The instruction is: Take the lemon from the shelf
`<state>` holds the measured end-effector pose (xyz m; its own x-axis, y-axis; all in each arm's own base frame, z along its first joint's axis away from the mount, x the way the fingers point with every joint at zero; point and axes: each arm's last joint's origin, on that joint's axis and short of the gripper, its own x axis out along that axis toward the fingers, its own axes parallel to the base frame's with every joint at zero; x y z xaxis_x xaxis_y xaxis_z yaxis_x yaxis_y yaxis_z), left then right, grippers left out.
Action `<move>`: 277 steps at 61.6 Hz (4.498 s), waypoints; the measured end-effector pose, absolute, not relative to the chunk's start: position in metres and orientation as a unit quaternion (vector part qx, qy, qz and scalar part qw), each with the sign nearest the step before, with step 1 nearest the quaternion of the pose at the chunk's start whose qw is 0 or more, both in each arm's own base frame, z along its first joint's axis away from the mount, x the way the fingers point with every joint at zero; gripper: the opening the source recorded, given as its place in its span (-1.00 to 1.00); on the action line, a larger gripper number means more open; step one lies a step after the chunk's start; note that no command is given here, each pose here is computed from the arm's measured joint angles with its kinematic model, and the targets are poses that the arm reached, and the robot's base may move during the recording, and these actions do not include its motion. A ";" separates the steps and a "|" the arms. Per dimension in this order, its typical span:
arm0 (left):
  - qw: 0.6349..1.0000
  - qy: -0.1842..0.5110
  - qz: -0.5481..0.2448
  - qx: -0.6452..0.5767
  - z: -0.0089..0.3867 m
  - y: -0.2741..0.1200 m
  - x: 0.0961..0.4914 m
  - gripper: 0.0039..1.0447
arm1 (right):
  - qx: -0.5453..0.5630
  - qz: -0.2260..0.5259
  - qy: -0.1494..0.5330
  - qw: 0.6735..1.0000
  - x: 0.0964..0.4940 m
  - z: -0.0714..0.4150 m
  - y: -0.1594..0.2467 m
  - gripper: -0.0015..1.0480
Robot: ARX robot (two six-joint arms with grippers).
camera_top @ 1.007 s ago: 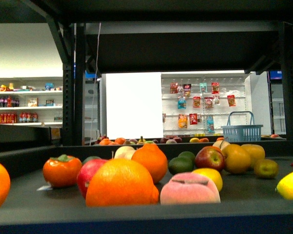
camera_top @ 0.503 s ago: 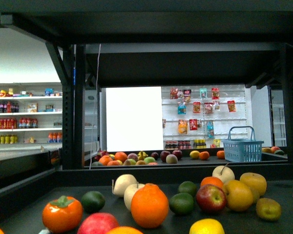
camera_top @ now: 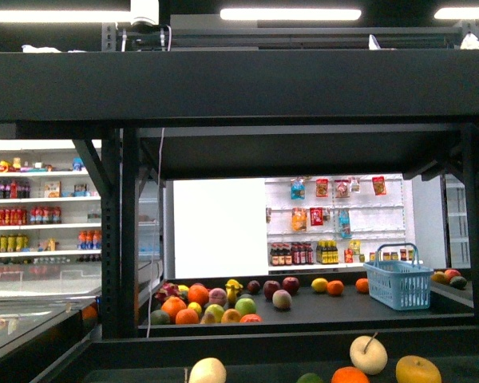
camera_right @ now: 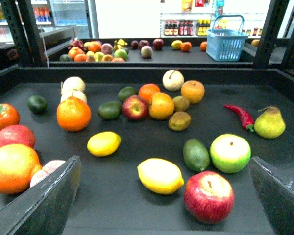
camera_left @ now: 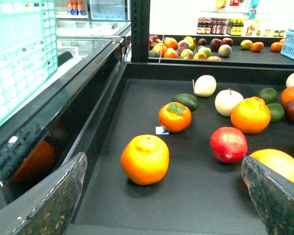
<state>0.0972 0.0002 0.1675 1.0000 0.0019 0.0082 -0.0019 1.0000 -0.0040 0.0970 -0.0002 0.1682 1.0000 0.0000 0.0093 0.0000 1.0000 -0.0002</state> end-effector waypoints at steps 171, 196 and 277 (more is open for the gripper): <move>0.753 0.033 0.175 -0.634 0.273 0.257 0.372 0.43 | 0.000 0.000 -0.005 1.000 0.097 0.168 0.000 0.95; 0.759 0.060 0.194 -0.618 0.273 0.249 0.366 -0.73 | 0.000 0.000 -0.005 1.000 0.097 0.168 0.000 0.95; 0.834 0.358 -0.285 -0.309 0.264 -0.153 0.380 -0.75 | 0.000 0.000 -0.005 1.000 0.097 0.168 0.000 0.95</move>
<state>0.3802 -0.1531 0.2642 0.5807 -0.6967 -0.4213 0.2545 0.6468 -0.7189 0.0970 -0.0002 0.1682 0.9999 0.0004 0.0101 -0.0004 1.0000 0.0002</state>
